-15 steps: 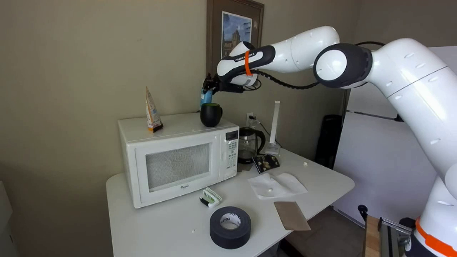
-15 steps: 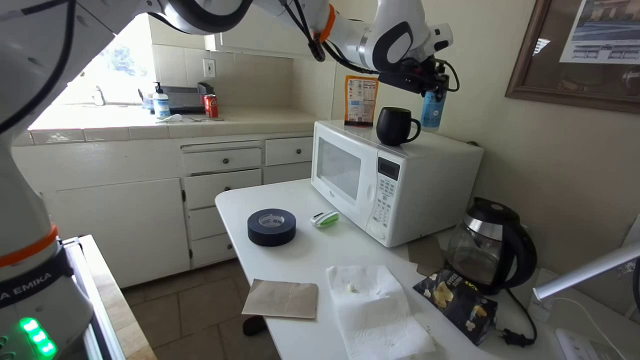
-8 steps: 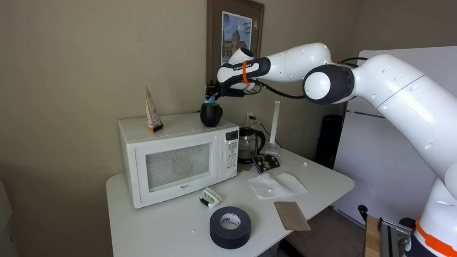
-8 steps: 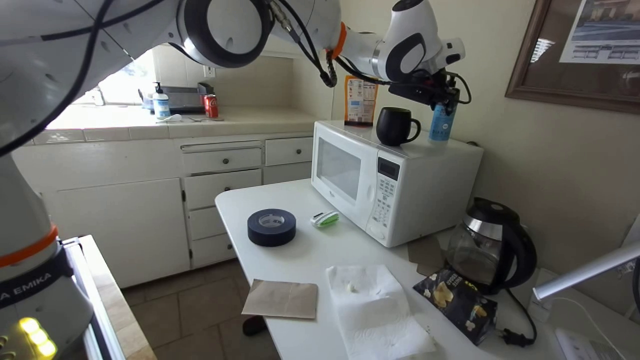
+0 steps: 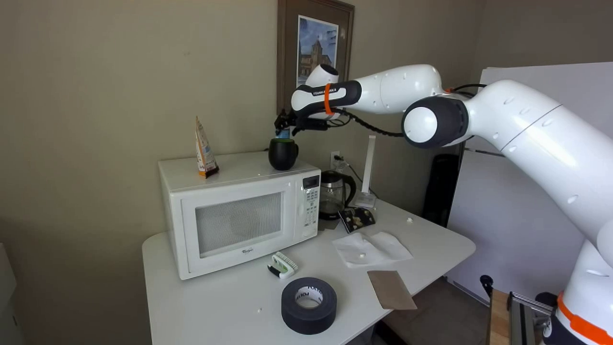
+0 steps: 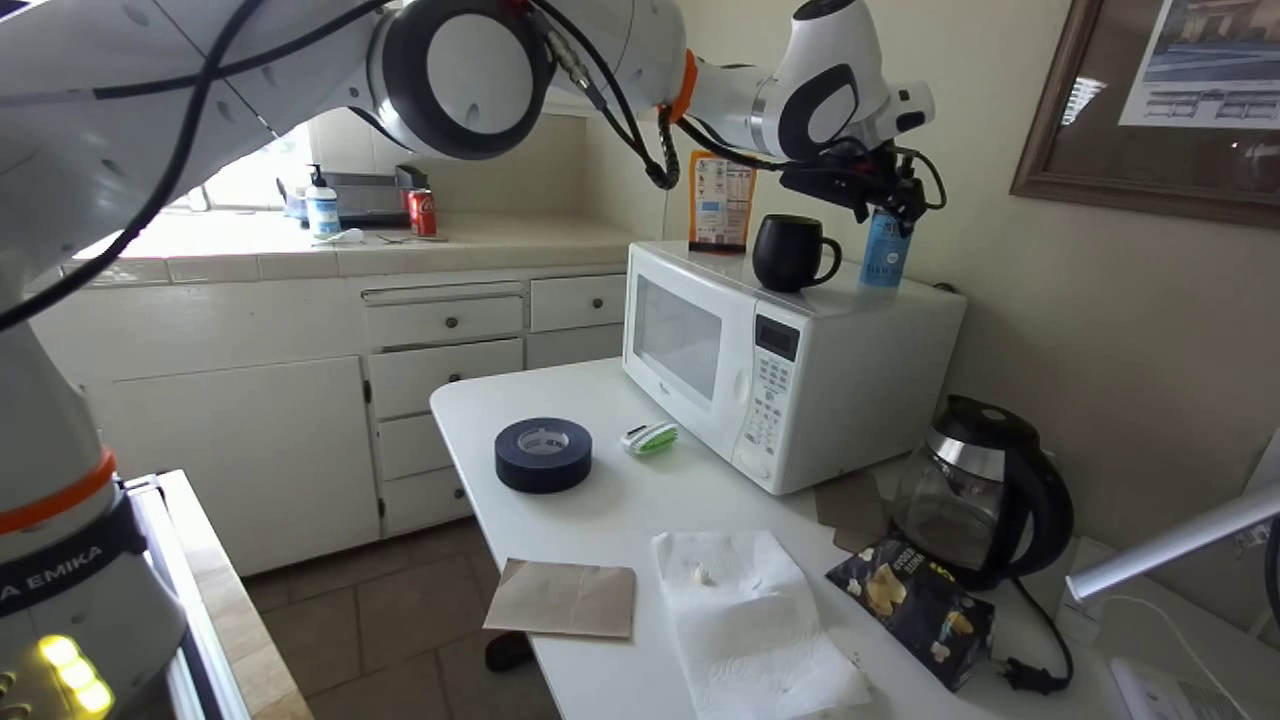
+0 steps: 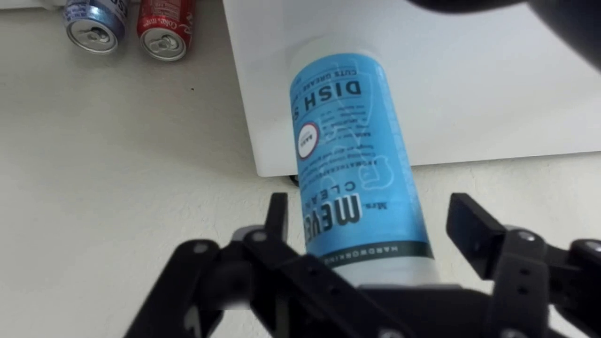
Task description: Pick up the bottle with a blue label and put it on the white microwave
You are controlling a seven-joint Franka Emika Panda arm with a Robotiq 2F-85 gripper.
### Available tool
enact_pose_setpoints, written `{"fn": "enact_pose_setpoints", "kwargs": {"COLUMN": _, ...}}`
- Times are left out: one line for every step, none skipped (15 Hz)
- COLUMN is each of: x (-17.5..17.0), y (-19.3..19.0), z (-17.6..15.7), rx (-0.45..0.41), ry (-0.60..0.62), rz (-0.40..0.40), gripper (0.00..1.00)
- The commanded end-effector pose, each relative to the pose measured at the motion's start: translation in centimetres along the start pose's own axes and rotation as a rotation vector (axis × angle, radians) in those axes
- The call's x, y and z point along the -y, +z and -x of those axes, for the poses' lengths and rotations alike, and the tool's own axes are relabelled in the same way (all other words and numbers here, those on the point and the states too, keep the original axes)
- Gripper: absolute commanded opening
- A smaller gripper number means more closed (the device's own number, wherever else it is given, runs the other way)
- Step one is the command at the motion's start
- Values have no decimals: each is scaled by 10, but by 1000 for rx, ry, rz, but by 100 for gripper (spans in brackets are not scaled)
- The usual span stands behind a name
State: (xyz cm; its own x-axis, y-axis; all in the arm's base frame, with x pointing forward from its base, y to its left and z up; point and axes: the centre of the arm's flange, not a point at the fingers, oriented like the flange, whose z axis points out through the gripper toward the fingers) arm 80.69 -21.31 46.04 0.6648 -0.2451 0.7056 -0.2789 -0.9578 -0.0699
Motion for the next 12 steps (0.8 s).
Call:
{"fn": "enact_pose_setpoints", "kwargs": {"x": 6, "y": -8, "z": -5, "rx": 100, "ry": 35, "rz": 74, "gripper": 100}}
{"fn": "enact_pose_setpoints", "kwargs": {"x": 4, "y": -13, "z": -3, "rx": 106, "ry": 39, "rz": 126, "gripper": 100}}
{"fn": "enact_pose_setpoints", "kwargs": {"x": 2, "y": -18, "z": -3, "rx": 122, "ry": 46, "rz": 151, "gripper": 100}}
{"fn": "enact_pose_setpoints", "kwargs": {"x": 0, "y": -23, "z": -4, "rx": 126, "ry": 56, "rz": 189, "gripper": 100}}
{"fn": "enact_pose_setpoints", "kwargs": {"x": -2, "y": -31, "z": -3, "rx": 148, "ry": 66, "rz": 214, "gripper": 100}}
{"fn": "enact_pose_setpoints", "kwargs": {"x": -4, "y": -37, "z": -3, "rx": 163, "ry": 70, "rz": 235, "gripper": 100}}
{"fn": "enact_pose_setpoints", "kwargs": {"x": -6, "y": -46, "z": -2, "rx": 200, "ry": 78, "rz": 256, "gripper": 100}}
{"fn": "enact_pose_setpoints", "kwargs": {"x": -10, "y": -55, "z": 0, "rx": 230, "ry": 89, "rz": 273, "gripper": 100}}
{"fn": "enact_pose_setpoints", "kwargs": {"x": -16, "y": -62, "z": 1, "rx": 261, "ry": 99, "rz": 286, "gripper": 100}}
{"fn": "enact_pose_setpoints", "kwargs": {"x": -29, "y": -69, "z": 2, "rx": 298, "ry": 111, "rz": 274, "gripper": 100}}
{"fn": "enact_pose_setpoints", "kwargs": {"x": -41, "y": -75, "z": 2, "rx": 340, "ry": 136, "rz": 272, "gripper": 100}}
{"fn": "enact_pose_setpoints", "kwargs": {"x": -59, "y": -79, "z": 4, "rx": 368, "ry": 162, "rz": 271, "gripper": 100}}
